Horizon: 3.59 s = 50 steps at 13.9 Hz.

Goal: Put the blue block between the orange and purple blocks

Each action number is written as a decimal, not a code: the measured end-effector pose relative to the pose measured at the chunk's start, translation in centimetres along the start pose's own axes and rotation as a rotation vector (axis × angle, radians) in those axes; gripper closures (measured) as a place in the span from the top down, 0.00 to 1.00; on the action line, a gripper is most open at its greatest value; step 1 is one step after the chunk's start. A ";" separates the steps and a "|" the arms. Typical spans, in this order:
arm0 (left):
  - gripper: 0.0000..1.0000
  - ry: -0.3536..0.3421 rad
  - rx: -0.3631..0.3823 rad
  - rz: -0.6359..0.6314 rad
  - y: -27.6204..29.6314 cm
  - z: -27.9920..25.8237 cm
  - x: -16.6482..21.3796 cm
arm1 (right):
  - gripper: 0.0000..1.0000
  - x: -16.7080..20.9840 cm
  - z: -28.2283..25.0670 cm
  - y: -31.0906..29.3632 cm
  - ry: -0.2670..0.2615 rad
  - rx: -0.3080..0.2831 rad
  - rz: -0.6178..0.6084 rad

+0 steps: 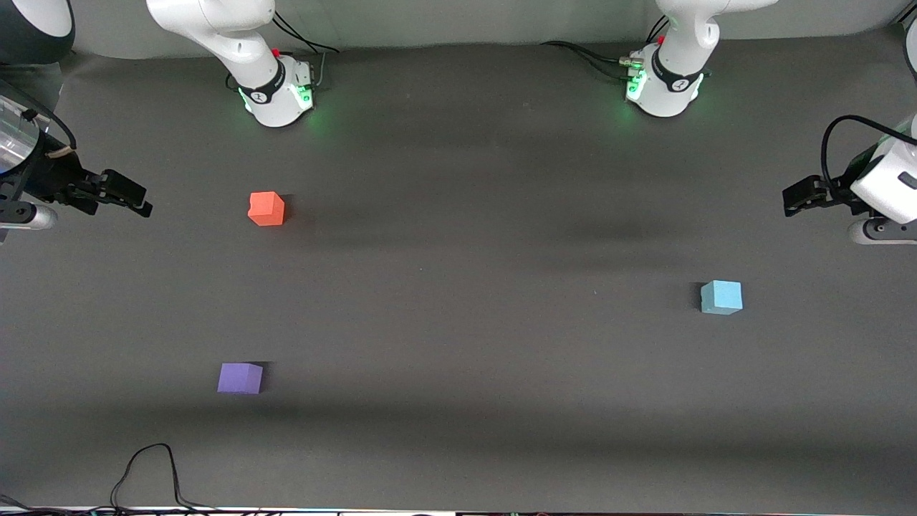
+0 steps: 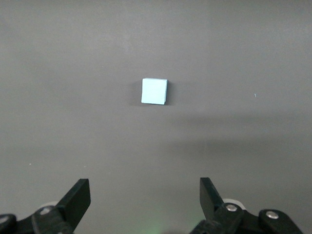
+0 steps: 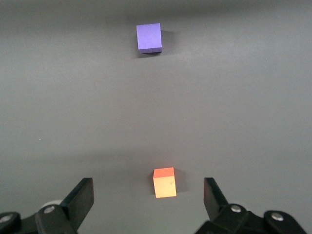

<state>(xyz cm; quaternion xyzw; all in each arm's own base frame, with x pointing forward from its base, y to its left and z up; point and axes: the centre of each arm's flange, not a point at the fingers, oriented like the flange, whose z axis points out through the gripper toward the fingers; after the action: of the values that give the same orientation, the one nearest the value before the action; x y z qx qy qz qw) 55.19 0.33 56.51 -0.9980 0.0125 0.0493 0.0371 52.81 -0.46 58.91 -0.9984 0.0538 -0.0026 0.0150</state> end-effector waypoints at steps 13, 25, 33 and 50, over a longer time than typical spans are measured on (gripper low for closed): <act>1.00 -0.033 -0.041 -0.020 -0.7 -0.9 0.1 | 1.00 0.0 0.2 -0.2 -0.004 -0.001 -0.003; 1.00 -0.058 -0.079 -0.062 -2.6 19.9 5.1 | 1.00 0.1 0.4 -0.2 -0.009 -0.002 -0.004; 1.00 -0.031 -0.095 -0.028 -1.5 34.5 6.7 | 1.00 0.1 0.5 -0.2 -0.012 -0.002 -0.004; 0.56 -0.070 -0.095 0.002 -1.4 21.1 4.4 | 1.00 0.0 0.7 -0.2 -0.017 -0.002 -0.004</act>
<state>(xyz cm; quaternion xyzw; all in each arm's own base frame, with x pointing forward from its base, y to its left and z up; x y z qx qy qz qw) 57.55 3.26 35.28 -0.9963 0.0100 0.0845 -0.0097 52.87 -0.24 58.26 -0.9985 0.0519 0.0059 0.0142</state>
